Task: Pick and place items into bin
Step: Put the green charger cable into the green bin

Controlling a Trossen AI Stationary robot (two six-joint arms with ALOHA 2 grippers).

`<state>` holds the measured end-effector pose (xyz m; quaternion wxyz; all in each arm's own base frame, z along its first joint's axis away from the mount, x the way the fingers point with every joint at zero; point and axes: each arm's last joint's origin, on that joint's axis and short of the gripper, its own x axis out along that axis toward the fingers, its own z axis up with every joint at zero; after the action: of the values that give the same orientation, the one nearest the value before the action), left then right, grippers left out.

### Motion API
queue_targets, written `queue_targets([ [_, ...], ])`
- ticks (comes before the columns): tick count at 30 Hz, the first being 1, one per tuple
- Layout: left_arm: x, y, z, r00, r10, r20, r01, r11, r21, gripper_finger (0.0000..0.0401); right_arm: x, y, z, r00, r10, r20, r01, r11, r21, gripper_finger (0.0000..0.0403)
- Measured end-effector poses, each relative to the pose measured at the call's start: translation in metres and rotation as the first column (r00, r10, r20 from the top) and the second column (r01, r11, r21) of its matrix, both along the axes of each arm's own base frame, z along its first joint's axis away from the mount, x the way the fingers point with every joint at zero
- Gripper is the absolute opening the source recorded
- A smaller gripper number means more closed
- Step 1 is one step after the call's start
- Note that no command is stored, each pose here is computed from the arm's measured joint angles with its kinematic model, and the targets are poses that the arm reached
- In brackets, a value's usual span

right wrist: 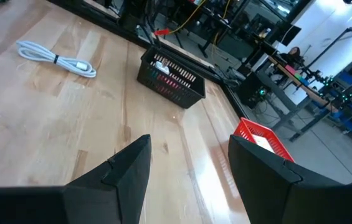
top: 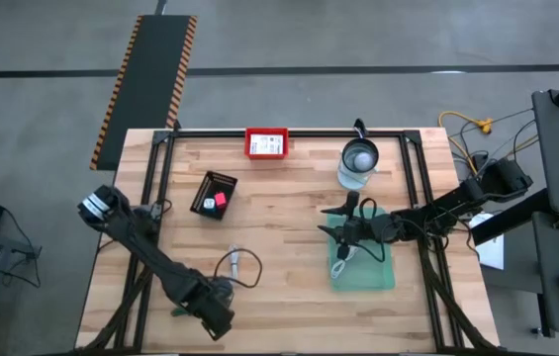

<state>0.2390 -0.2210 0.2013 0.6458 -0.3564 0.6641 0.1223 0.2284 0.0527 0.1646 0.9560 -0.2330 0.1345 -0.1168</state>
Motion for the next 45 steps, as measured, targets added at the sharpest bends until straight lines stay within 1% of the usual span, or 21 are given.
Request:
queue_targets([
  [3,-0.004,0.0,-0.009,0.998,0.001,-0.068,0.002,0.999,0.038,0.0144,0.0,0.0,0.0,1.0,0.0,0.001,0.0,1.0,0.0,0.0201],
  [5,-0.005,0.001,-0.011,0.996,-0.007,-0.085,0.012,0.998,0.054,0.0144,0.0,0.0,0.001,1.0,0.0,0.002,0.0,1.0,0.001,0.0201],
  [11,-0.005,0.001,-0.019,0.995,-0.062,-0.084,0.068,0.994,0.081,0.0144,0.0,0.0,0.001,1.0,0.0,0.002,0.0,1.0,0.0,0.0201],
  [14,-0.005,0.001,-0.023,0.99,-0.107,-0.088,0.115,0.989,0.093,0.0144,0.0,0.0,0.001,1.0,0.0,0.002,0.0,1.0,-0.001,0.0201],
  [18,-0.008,0.002,-0.03,0.986,-0.113,-0.12,0.128,0.985,0.117,0.0144,0.001,0.001,0.0,1.0,0.02,0.006,-0.02,1.0,0.024,0.0201],
  [21,-0.007,0.002,-0.034,0.983,-0.134,-0.123,0.149,0.981,0.121,0.0144,0.001,0.001,0.0,0.999,0.035,0.003,-0.035,0.999,0.019,0.0201],
  [28,-0.005,0.0,-0.046,0.963,-0.229,-0.14,0.248,0.959,0.14,0.0144,0.001,0.001,0.0,0.999,0.035,0.002,-0.035,0.999,0.016,0.0201],
  [35,-0.005,0.001,-0.049,0.96,-0.243,-0.14,0.264,0.951,0.159,0.014,0.001,0.001,0.0,0.999,0.033,0.002,-0.033,0.999,0.016,0.0201],
  [37,-0.005,0.001,-0.049,0.958,-0.252,-0.135,0.272,0.949,0.159,0.013,0.001,0.001,0.0,0.999,0.033,0.002,-0.033,0.999,0.016,0.0201],
  [39,-0.005,0.0,-0.049,0.957,-0.258,-0.133,0.277,0.948,0.157,0.011,0.001,0.001,0.0,0.999,0.033,0.002,-0.033,0.999,0.016,0.0201],
  [45,-0.004,-0.001,-0.048,0.96,-0.255,-0.12,0.271,0.951,0.147,0.0025,0.001,0.001,0.0,0.999,0.033,0.002,-0.033,0.999,0.016,0.0201],
])
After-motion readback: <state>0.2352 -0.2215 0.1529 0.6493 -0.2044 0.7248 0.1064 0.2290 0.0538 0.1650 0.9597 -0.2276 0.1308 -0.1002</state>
